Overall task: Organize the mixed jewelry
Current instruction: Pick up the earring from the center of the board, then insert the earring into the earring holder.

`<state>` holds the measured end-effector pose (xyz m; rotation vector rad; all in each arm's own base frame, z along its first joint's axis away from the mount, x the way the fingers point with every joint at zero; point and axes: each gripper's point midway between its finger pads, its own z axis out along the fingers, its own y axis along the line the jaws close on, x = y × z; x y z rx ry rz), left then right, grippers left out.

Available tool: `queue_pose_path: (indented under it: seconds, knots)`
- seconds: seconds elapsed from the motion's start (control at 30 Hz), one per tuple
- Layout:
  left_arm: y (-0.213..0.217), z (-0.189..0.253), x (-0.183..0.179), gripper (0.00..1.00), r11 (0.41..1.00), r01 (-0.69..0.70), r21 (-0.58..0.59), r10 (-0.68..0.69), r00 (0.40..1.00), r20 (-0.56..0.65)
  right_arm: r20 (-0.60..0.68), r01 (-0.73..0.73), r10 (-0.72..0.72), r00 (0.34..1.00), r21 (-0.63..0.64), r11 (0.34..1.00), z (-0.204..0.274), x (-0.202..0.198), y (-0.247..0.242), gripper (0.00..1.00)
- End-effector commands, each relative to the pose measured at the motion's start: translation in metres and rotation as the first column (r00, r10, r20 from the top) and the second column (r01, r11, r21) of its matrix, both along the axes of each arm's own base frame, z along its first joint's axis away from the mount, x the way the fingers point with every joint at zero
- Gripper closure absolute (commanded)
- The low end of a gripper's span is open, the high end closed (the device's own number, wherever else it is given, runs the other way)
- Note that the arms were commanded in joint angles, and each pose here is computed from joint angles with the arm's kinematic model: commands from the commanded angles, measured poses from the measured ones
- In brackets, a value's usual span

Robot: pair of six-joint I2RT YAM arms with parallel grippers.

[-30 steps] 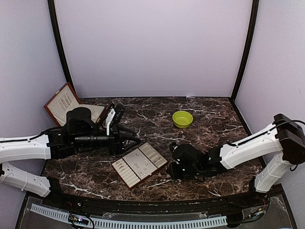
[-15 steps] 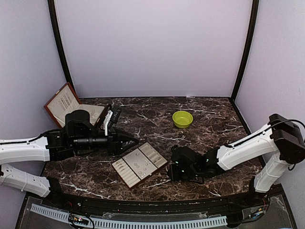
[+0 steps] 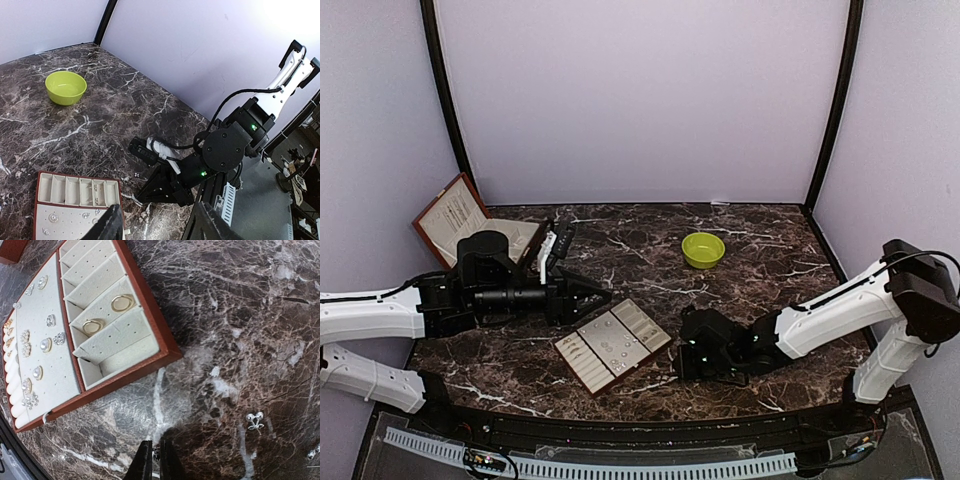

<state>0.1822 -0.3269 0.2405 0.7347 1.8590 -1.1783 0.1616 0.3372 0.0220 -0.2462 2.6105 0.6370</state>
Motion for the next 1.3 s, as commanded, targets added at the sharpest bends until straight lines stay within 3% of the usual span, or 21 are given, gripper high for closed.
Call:
queue_pose_path:
  seconds: [0.0,0.37,0.6,0.9,1.03,1.17,1.27]
  knots:
    - [-0.001,0.002,-0.002,0.48,1.0,0.009,-0.016,-0.009,1.0,0.007,-0.001,0.007,-0.007,1.0,0.007,1.0,-0.004,0.001,0.001,0.93]
    - [0.0,0.007,-0.004,0.49,1.0,0.013,-0.028,-0.013,1.0,0.002,-0.002,0.016,-0.016,1.0,0.018,1.0,0.0,0.002,0.002,1.0]
    - [0.006,0.013,-0.008,0.49,0.999,0.003,-0.05,-0.004,1.0,-0.025,0.002,0.036,-0.037,0.999,0.173,0.984,0.03,0.005,0.009,1.0]
    - [0.011,0.003,-0.013,0.48,0.999,0.03,0.044,-0.028,0.999,-0.045,-0.028,0.06,-0.053,0.998,0.439,0.896,0.077,0.007,0.014,1.0]
    - [0.02,-0.002,0.0,0.48,0.996,0.038,0.078,-0.033,0.997,-0.068,-0.05,0.072,-0.053,0.997,0.572,0.817,0.098,0.005,0.023,1.0]
    - [0.034,-0.004,0.016,0.48,0.998,0.049,0.044,-0.043,0.992,-0.12,-0.077,0.091,-0.055,0.996,0.628,0.772,0.104,0.006,0.031,1.0]
    - [0.036,-0.004,0.02,0.48,0.996,0.06,0.059,-0.054,0.994,-0.091,-0.091,0.102,-0.055,0.994,0.661,0.744,0.109,0.006,0.039,1.0]
